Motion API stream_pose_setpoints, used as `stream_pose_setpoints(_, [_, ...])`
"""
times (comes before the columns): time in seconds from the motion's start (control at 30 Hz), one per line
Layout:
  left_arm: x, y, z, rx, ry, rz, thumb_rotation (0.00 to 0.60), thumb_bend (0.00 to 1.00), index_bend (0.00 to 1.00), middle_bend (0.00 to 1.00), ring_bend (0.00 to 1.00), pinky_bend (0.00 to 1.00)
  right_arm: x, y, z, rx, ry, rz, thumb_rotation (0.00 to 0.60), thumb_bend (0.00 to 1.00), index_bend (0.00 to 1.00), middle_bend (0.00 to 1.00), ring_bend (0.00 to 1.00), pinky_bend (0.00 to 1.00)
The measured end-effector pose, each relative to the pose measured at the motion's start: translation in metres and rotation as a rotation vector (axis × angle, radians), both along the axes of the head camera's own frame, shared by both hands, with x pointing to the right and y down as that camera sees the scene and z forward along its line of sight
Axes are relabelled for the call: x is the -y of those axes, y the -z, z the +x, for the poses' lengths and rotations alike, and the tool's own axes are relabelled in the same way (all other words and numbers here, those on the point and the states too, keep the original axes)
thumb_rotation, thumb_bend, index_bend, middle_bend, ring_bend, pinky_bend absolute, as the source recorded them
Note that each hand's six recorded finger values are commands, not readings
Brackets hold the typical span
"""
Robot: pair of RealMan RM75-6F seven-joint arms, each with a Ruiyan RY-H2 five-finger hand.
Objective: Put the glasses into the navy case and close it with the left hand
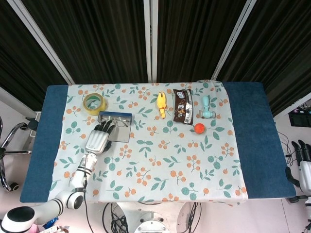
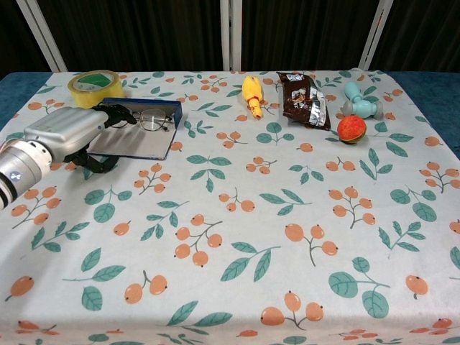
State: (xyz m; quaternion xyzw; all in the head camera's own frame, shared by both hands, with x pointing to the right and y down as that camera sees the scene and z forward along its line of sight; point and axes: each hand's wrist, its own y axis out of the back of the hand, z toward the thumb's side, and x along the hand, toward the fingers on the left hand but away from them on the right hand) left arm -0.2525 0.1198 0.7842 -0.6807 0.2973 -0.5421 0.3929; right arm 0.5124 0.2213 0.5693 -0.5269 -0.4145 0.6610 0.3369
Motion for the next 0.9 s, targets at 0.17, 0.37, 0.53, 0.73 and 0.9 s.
stream_pose_setpoints(0.17, [0.009,0.000,0.001,-0.011,0.026,0.019,0.600,0.41,0.21,0.06,0.08,0.21,0.001,-0.001,0.000,-0.001,0.000,0.001,0.600,0.35,0.00,0.00,0.00,0.00])
stream_pose_setpoints(0.37, [0.022,0.000,0.001,-0.004,0.043,0.050,0.600,0.43,0.22,0.06,0.08,0.21,0.002,0.000,-0.001,-0.001,0.001,0.000,0.600,0.35,0.00,0.00,0.00,0.00])
stream_pose_setpoints(0.53, [0.032,-0.001,0.006,-0.002,0.048,0.063,0.600,0.44,0.26,0.07,0.08,0.21,0.003,0.001,0.001,-0.005,-0.007,0.004,0.600,0.35,0.00,0.00,0.00,0.00])
stream_pose_setpoints(0.73, [0.043,-0.003,0.018,-0.010,0.036,0.072,0.600,0.45,0.28,0.07,0.09,0.21,0.002,0.003,0.002,-0.007,-0.015,0.006,0.600,0.35,0.00,0.00,0.00,0.00])
stream_pose_setpoints(0.9, [0.055,-0.005,0.028,-0.018,0.041,0.082,0.600,0.45,0.31,0.08,0.08,0.21,0.002,0.005,0.004,-0.008,-0.021,0.012,0.600,0.35,0.00,0.00,0.00,0.00])
